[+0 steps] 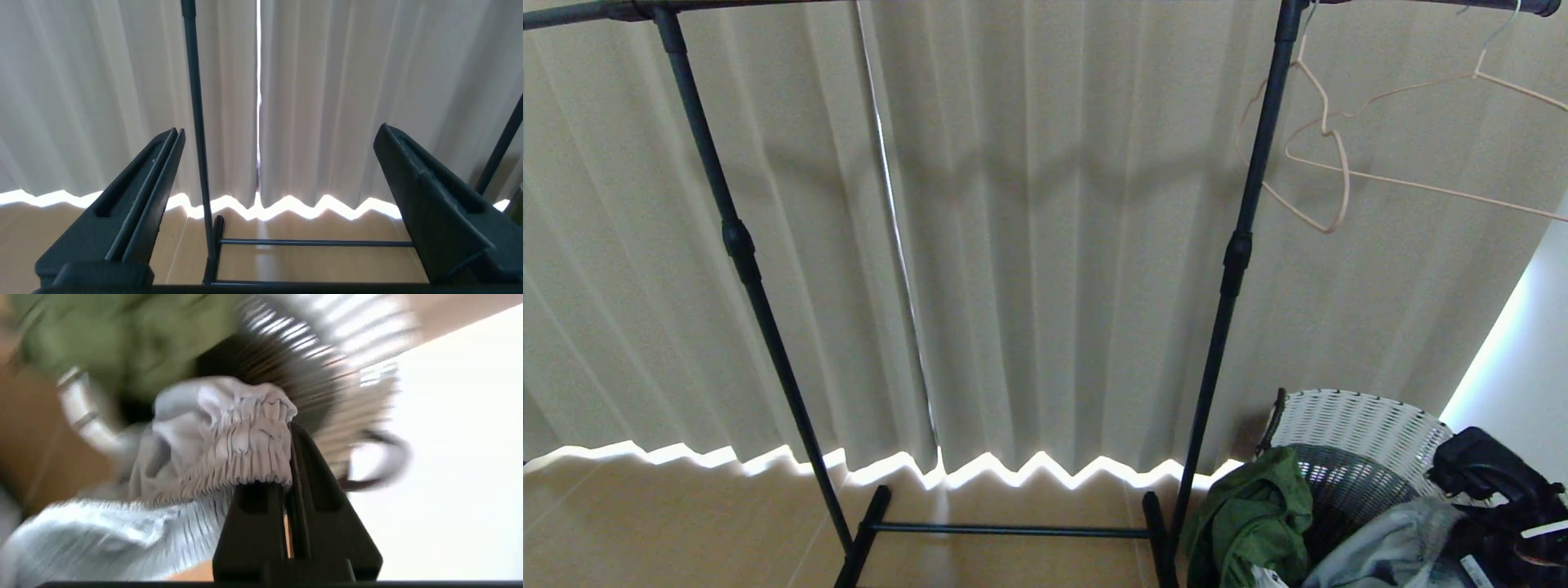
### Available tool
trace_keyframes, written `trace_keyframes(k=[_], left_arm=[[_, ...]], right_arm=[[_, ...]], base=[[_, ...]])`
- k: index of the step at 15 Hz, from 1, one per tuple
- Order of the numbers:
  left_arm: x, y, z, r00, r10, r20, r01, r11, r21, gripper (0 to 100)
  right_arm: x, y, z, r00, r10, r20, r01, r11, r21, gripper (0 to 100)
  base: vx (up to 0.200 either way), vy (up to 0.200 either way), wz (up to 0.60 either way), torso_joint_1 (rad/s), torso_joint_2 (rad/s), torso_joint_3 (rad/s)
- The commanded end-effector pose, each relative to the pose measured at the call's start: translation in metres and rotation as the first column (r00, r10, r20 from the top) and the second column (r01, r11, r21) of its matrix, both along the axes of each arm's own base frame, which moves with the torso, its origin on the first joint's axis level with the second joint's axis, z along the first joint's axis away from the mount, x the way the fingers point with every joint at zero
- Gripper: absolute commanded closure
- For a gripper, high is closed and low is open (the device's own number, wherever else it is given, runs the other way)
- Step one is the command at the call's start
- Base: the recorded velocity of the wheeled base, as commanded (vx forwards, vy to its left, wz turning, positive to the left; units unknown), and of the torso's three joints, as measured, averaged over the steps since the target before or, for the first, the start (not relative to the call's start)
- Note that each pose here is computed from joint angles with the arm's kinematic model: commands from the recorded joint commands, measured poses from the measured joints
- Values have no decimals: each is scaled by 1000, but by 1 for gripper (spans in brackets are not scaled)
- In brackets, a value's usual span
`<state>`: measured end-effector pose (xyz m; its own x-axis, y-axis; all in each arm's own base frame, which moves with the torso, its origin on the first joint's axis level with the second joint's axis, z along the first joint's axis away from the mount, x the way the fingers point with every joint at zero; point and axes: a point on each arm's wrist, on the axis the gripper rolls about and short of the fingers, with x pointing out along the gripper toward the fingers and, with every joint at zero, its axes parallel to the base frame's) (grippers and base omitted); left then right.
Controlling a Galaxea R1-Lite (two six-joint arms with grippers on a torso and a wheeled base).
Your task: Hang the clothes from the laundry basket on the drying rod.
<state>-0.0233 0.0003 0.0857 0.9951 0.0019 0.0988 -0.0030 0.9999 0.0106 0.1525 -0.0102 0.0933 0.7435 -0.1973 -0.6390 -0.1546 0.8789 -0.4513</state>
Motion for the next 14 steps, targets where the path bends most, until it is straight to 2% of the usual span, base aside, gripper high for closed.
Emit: trace_keyframes(k=[1,4,9,14], left_arm=[[0,0,0,1000,0,1,0,1000,1,0],[0,0,0,1000,0,1,0,1000,1,0],[0,0,0,1000,0,1,0,1000,3,0],[0,0,0,1000,0,1,0,1000,3,0]], right_arm=[[-20,-12,37,971,-81,224,92,995,-40,100],[-33,-12,40,958,-87,272,103,994,-44,100],[-46,-9,45,941,-82,328,102,994,-46,100],[-47,-9,43,942,-82,326,102,994,-46,100]], base=[[0,0,0,0,0,0],[0,0,0,0,0,0],[-200,0,0,3,2,0],[-200,0,0,3,2,1]])
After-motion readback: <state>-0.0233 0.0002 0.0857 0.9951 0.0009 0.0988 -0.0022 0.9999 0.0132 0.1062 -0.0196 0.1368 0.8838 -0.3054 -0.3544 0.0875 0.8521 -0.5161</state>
